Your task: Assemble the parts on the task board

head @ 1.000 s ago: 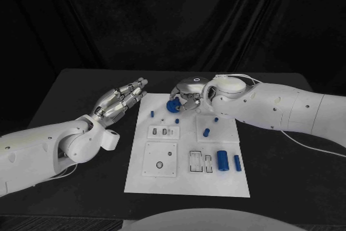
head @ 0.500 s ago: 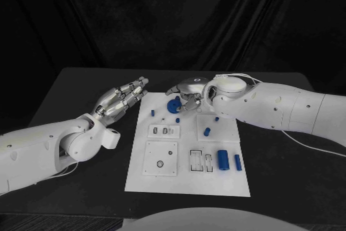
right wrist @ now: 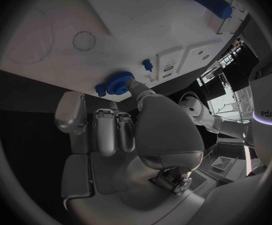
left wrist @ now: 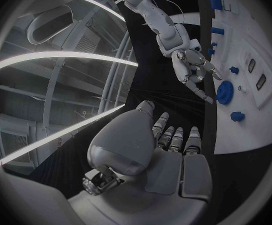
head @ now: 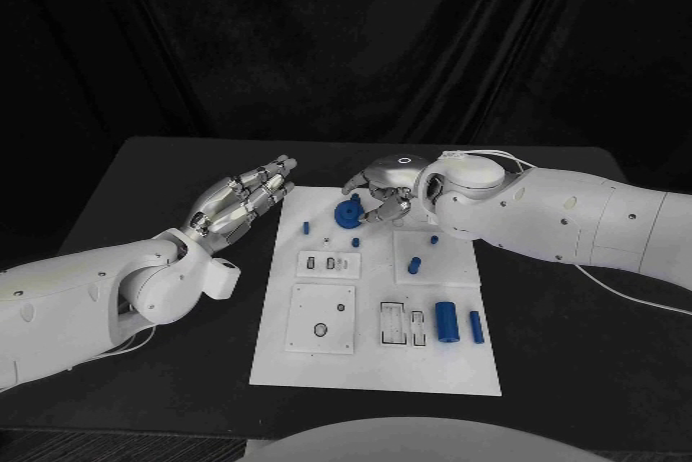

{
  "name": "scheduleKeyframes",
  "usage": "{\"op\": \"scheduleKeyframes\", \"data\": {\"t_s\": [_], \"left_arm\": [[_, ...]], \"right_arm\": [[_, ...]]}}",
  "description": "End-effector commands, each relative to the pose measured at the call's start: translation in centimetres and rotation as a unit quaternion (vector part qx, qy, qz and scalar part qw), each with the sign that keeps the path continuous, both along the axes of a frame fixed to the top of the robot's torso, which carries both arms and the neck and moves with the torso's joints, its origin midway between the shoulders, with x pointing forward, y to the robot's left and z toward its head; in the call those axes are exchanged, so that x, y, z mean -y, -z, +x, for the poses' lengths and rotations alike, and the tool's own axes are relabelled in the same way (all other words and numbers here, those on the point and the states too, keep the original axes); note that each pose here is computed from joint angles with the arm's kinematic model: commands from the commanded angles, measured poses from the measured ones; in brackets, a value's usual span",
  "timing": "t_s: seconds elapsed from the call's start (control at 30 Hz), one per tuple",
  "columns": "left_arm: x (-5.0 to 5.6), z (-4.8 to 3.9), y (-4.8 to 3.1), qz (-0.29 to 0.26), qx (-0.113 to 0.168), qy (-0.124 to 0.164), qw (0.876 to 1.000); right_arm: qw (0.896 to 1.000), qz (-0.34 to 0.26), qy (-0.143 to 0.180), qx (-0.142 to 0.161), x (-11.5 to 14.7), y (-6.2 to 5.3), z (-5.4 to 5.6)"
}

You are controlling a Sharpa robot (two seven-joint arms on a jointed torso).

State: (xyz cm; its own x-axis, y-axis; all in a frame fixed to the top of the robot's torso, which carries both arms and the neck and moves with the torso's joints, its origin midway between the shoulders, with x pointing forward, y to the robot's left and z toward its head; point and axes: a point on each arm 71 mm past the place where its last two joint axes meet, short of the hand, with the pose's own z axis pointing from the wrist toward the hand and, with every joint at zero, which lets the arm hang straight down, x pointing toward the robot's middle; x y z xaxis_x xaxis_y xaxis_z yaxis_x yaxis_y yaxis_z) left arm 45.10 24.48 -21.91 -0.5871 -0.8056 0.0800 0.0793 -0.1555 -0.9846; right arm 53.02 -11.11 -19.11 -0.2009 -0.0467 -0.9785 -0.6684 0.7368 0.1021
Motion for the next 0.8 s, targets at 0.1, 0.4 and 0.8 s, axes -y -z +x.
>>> {"op": "scheduleKeyframes", "data": {"t_s": [0.1, 0.4, 0.8], "left_arm": [[-0.03, -0.13, -1.13, -0.052, 0.061, -0.001, 0.997], [-0.02, -0.12, -1.11, -0.051, 0.061, -0.001, 0.997], [0.00, -0.15, -1.11, -0.051, 0.060, 0.000, 0.997]], "right_arm": [[1.000, -0.003, -0.007, -0.001, -0.09, -0.01, -0.19], [1.000, -0.014, -0.004, -0.014, 0.00, 0.30, -0.15], [0.999, -0.025, 0.002, -0.024, 0.29, 0.58, -0.09]]}}
